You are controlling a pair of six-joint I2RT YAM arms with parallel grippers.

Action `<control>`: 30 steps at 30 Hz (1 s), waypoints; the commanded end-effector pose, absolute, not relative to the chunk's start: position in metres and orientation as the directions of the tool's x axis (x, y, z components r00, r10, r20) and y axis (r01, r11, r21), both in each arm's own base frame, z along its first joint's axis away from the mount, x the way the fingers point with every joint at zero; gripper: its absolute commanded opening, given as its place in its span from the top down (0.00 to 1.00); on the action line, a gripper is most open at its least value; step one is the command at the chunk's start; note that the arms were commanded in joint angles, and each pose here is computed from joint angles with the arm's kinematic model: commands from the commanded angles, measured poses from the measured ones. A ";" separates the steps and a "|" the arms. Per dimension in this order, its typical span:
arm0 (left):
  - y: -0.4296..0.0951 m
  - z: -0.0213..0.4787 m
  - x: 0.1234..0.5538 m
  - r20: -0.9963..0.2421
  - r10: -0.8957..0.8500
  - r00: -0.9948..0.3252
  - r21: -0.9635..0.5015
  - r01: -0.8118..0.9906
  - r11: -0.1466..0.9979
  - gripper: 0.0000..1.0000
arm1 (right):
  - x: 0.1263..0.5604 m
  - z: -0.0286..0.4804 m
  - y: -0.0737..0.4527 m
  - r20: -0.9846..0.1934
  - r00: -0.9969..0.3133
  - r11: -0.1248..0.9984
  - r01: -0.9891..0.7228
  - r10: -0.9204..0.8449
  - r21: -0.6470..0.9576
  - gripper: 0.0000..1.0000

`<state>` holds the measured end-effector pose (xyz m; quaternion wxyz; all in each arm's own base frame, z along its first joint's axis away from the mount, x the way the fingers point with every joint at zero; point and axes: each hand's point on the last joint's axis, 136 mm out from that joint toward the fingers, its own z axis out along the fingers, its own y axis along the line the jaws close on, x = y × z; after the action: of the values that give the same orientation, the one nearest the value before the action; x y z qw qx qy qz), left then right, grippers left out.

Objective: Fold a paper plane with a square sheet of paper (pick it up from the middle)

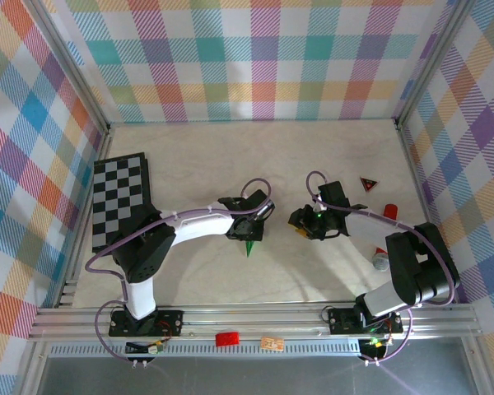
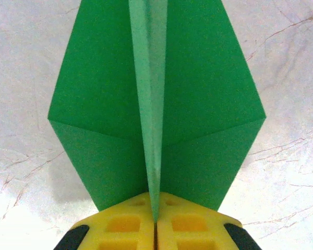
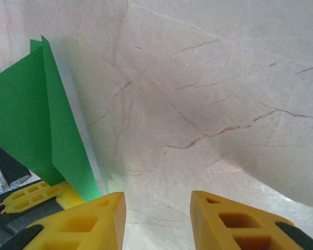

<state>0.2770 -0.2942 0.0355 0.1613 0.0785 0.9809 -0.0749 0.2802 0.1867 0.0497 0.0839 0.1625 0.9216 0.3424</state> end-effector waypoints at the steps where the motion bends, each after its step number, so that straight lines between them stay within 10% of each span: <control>1: -0.286 0.025 0.274 -0.298 0.108 -0.949 -0.109 0.146 0.983 0.89 | 0.280 0.053 0.190 -0.040 -0.932 0.695 0.239 0.360 0.678 0.61; 30: -0.261 0.007 0.261 -0.319 0.057 -0.946 0.027 0.051 0.998 0.73 | 0.281 0.050 0.190 -0.033 -0.939 0.691 0.228 0.342 0.686 0.60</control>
<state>0.2735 -0.2813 0.0206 0.1694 0.0455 0.9838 -0.0367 0.2834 0.1903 0.0517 0.0861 0.1614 0.9170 0.3546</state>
